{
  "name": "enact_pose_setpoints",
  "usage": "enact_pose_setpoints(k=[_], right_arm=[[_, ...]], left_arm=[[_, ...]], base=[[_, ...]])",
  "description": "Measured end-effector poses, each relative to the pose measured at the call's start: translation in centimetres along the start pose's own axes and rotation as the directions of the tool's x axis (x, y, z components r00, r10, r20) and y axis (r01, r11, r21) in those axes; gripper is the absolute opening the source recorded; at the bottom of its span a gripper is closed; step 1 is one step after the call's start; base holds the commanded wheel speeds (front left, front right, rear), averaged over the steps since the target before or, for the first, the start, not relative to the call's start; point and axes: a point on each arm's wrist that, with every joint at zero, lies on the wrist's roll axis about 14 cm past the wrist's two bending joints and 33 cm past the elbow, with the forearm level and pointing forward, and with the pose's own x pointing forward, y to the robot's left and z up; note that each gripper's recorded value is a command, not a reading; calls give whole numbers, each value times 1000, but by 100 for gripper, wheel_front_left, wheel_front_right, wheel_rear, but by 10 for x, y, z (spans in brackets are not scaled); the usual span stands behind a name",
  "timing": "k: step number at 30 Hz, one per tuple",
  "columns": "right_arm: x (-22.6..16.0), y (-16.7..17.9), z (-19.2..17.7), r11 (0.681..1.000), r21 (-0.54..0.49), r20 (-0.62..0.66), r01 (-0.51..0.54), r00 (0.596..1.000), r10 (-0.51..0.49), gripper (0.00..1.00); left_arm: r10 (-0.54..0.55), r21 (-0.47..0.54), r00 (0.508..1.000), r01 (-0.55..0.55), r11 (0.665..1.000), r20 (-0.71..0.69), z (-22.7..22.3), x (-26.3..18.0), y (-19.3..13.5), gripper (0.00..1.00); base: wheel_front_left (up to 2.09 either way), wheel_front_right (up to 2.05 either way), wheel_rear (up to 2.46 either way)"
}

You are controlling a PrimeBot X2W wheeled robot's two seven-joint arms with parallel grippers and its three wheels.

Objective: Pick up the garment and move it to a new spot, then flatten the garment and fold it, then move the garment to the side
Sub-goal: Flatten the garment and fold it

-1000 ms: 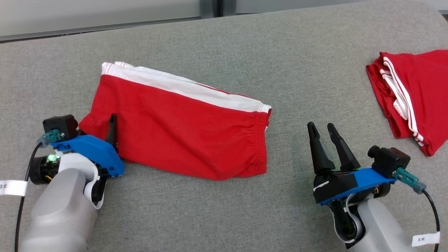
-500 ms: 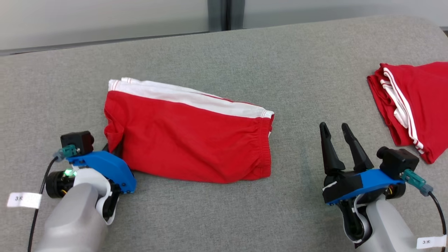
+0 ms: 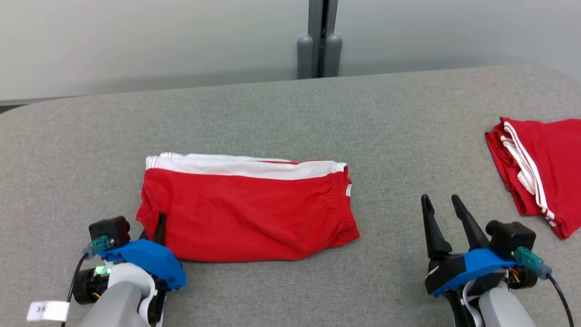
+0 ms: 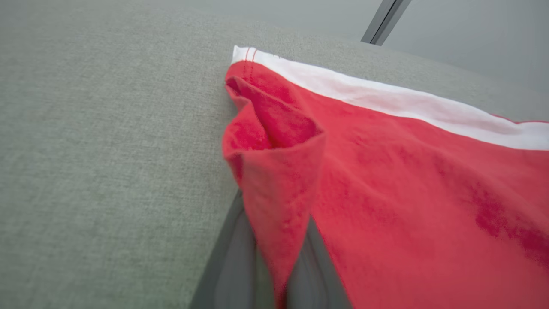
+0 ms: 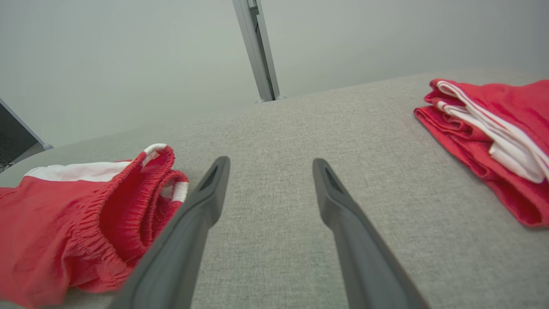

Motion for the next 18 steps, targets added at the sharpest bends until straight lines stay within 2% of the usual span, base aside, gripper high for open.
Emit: enact_pose_setpoints(k=[12,13,14,18], right_arm=[[-21,3,-13,1000,-25,-41,-7,999,6,100],[-22,4,-14,1000,-25,-43,-9,999,8,100],[-22,4,-15,1000,-25,-44,-10,999,9,100],[-19,11,-16,999,-27,-48,-30,998,29,100]], left_arm=[[59,-70,996,-54,996,72,-16,-43,4,0],[65,-64,995,-60,996,81,-15,-44,5,25],[69,-60,993,-64,996,93,-13,-45,5,100],[97,-44,984,-92,995,150,-1,-50,8,100]], base=[[0,0,0],[0,0,0],[0,0,0],[0,0,0]])
